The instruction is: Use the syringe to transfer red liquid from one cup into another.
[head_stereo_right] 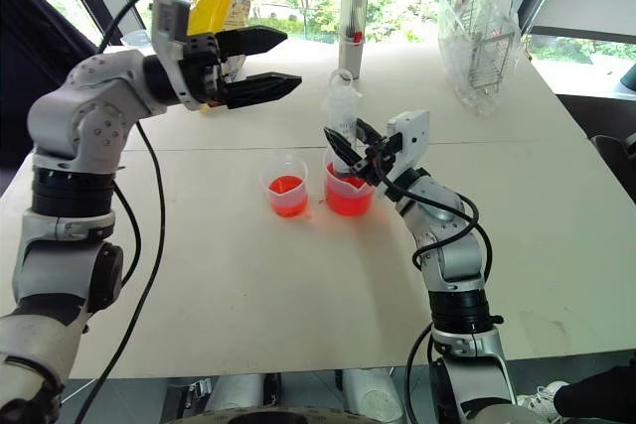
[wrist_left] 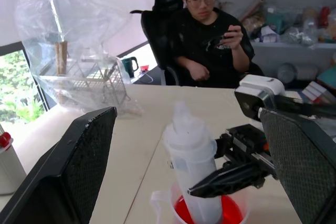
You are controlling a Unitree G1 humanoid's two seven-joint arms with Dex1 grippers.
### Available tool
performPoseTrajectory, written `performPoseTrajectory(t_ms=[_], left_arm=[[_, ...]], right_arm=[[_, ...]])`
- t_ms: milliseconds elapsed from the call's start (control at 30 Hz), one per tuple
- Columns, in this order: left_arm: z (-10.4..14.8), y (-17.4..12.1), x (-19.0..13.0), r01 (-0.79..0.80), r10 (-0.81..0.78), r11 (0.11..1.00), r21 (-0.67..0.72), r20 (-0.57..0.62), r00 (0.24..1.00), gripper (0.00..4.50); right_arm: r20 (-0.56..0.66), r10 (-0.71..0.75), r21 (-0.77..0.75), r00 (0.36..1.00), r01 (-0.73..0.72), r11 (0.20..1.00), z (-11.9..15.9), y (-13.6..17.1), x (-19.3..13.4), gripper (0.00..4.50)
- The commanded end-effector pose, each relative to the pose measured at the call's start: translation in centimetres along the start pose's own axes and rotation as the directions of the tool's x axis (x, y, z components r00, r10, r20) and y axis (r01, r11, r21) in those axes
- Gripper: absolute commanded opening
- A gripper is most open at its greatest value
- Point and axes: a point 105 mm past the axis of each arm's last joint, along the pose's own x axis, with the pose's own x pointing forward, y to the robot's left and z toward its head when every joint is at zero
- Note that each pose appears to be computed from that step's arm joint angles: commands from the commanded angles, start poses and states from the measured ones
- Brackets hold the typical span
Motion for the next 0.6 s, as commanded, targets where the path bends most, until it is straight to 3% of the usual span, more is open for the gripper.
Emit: performPoseTrajectory(t_ms=[33,467,600], left_arm=[[1.0,0.1,0.8,0.016,-0.016,0.999,0.052,0.009,1.000,4.50],[-1.1,0.2,3.6,0.061,-0.061,0.998,0.004,-0.004,0.998,4.50],[-1.6,0.1,4.0,0.066,-0.066,0.998,-0.003,-0.012,0.998,3.18]], right_arm=[[0.053,0.002,-0.039,0.999,0.000,0.999,1.3,0.2,0.2,1.39],[0.031,0.044,-0.077,0.999,-0.041,0.996,1.0,1.0,0.1,1.39],[0.032,0.045,-0.081,0.998,-0.042,0.996,1.1,1.0,0.0,1.39]])
